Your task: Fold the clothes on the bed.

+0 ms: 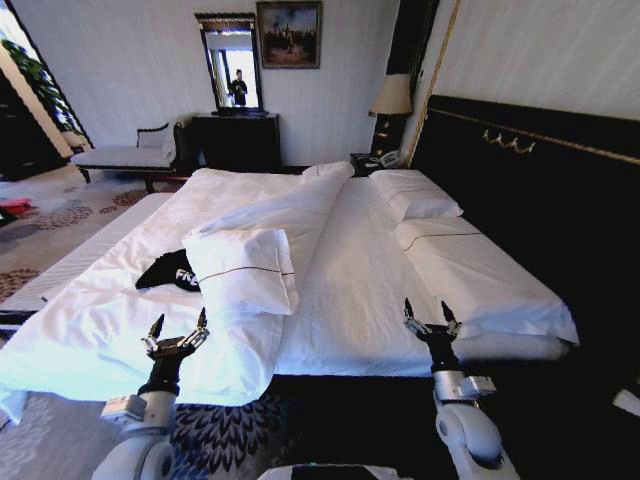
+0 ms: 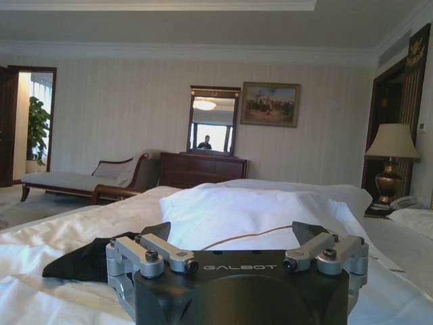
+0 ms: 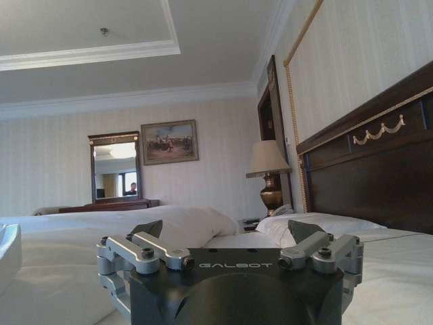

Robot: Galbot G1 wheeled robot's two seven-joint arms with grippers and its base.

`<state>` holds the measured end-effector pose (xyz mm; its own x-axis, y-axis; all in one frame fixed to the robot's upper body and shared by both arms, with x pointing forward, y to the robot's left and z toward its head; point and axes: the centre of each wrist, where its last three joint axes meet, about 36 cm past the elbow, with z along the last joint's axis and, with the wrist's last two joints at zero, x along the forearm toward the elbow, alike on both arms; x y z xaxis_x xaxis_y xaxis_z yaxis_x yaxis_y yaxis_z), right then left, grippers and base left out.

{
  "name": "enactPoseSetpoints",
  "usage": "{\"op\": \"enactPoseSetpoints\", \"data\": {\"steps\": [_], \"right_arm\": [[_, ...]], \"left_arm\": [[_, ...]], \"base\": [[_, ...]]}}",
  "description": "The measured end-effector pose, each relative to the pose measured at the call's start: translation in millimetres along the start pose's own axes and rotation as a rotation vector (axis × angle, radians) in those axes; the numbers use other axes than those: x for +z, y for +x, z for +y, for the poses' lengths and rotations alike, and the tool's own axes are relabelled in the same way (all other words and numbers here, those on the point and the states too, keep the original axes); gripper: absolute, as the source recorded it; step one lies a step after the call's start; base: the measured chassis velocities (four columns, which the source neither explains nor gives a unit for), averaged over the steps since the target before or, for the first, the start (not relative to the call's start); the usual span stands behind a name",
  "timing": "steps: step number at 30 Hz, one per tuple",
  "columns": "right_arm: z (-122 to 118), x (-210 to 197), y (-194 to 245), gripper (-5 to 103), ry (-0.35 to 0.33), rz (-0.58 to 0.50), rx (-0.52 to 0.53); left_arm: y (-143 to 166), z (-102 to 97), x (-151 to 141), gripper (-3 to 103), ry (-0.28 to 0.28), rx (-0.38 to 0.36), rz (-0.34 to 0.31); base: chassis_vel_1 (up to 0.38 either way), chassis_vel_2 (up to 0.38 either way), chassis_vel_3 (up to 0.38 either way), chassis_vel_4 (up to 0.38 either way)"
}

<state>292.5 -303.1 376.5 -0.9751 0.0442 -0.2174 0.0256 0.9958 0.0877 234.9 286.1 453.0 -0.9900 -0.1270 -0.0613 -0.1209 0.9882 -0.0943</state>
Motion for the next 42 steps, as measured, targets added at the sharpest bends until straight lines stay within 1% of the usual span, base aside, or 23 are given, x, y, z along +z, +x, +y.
{"op": "enactPoseSetpoints", "data": {"steps": [20, 42], "right_arm": [[0.1, 5.2, -1.9, 100, 0.0, 0.003, -0.003], [0.8, 1.3, -0.7, 100, 0.005, -0.006, -0.004]], "left_arm": [[-1.2, -0.7, 1.6, 100, 0.004, 0.0, -0.002], [4.1, -3.8, -3.6, 100, 0.002, 0.002, -0.011]], "base": [[0.028, 0.029, -0.023, -0.034], [0.087, 0.075, -0.077, -0.081]]}}
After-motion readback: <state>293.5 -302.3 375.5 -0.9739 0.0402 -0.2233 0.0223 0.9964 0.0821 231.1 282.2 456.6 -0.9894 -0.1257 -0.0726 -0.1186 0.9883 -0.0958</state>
